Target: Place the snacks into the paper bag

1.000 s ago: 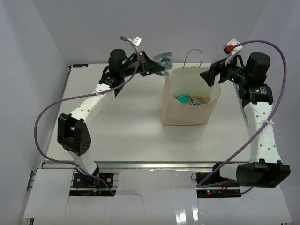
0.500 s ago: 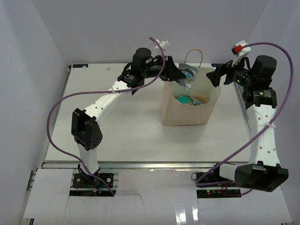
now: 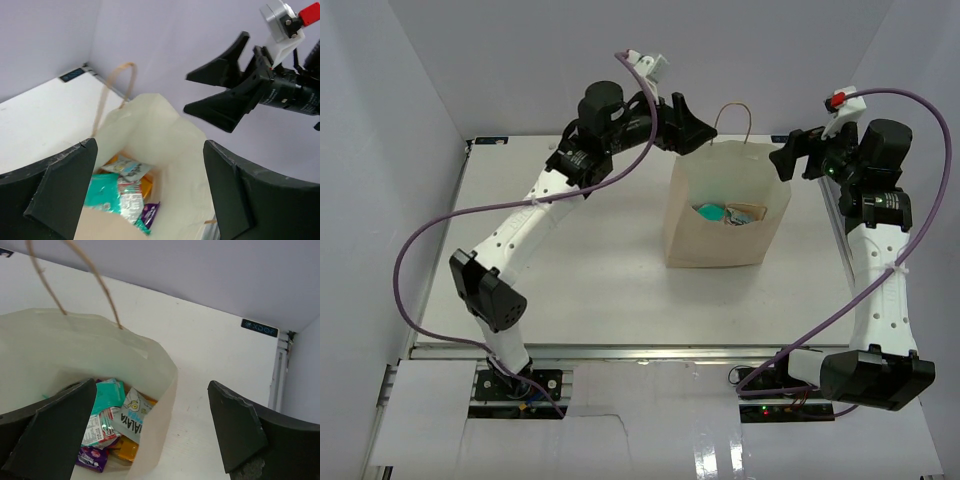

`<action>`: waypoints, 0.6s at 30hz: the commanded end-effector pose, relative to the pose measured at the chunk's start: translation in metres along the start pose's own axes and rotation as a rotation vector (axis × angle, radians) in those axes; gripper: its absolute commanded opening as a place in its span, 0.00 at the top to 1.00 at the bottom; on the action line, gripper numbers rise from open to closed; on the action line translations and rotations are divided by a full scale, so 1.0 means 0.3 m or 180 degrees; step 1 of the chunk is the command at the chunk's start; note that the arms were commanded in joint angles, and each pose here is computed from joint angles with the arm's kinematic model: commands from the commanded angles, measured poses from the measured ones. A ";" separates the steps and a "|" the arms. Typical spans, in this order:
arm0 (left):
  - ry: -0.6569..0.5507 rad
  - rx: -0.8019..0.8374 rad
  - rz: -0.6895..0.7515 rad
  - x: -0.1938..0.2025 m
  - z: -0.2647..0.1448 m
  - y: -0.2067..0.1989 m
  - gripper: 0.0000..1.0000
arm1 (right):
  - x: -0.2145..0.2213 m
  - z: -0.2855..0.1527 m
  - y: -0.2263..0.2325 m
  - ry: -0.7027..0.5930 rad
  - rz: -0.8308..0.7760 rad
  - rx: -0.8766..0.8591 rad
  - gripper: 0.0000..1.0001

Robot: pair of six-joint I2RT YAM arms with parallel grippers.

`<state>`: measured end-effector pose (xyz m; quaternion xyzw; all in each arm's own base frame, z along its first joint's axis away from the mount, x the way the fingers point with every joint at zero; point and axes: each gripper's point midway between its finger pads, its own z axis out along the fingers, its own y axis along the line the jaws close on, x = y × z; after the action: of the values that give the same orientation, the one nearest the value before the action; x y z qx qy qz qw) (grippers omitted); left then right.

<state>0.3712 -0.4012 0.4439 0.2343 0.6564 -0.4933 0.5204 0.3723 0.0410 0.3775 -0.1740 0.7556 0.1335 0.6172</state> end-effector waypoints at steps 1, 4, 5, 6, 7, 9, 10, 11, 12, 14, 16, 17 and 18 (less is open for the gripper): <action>-0.0376 -0.0594 0.0342 -0.142 -0.174 0.066 0.02 | -0.047 -0.052 -0.092 -0.0061 0.0098 0.0572 0.02; -0.0393 -0.1240 0.0311 -0.118 -0.329 0.223 0.02 | -0.021 -0.070 -0.143 0.0123 0.0166 0.0835 0.03; -0.0506 -0.1420 0.0306 -0.148 -0.401 0.234 0.02 | -0.016 -0.083 -0.159 0.0165 0.0183 0.0933 0.03; -0.0491 -0.1637 0.0282 -0.137 -0.457 0.292 0.02 | -0.014 -0.093 -0.170 0.0174 0.0156 0.1006 0.07; -0.0399 -0.1809 0.0244 -0.083 -0.491 0.340 0.02 | -0.014 -0.108 -0.187 0.0187 0.0122 0.1126 0.10; -0.0462 -0.2061 0.0277 -0.092 -0.582 0.368 0.02 | -0.015 -0.146 -0.217 0.0205 0.0068 0.1365 0.10; -0.0409 -0.2112 0.0258 -0.063 -0.598 0.383 0.02 | -0.023 -0.165 -0.221 0.0185 0.0047 0.1437 0.10; -0.0409 -0.2138 0.0253 -0.060 -0.612 0.386 0.02 | -0.023 -0.175 -0.228 0.0190 0.0018 0.1496 0.10; -0.0417 -0.2162 0.0241 -0.061 -0.625 0.388 0.02 | -0.020 -0.186 -0.238 0.0204 -0.0020 0.1558 0.10; -0.0383 -0.2150 0.0213 -0.047 -0.624 0.390 0.02 | -0.021 -0.208 -0.248 0.0209 -0.0059 0.1662 0.10; -0.0346 -0.2084 0.0140 -0.031 -0.607 0.389 0.02 | -0.011 -0.223 -0.257 0.0237 -0.0075 0.1747 0.10; -0.0329 -0.2061 0.0114 -0.024 -0.602 0.388 0.02 | -0.006 -0.226 -0.259 0.0248 -0.0067 0.1765 0.10; -0.0306 -0.2051 0.0074 -0.013 -0.598 0.390 0.02 | 0.006 -0.228 -0.261 0.0284 -0.0057 0.1784 0.10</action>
<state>0.3931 -0.1927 0.3995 0.0439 0.7447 -0.2591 0.6135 0.3542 -0.0441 0.3805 -0.0249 0.7958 -0.0546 0.6025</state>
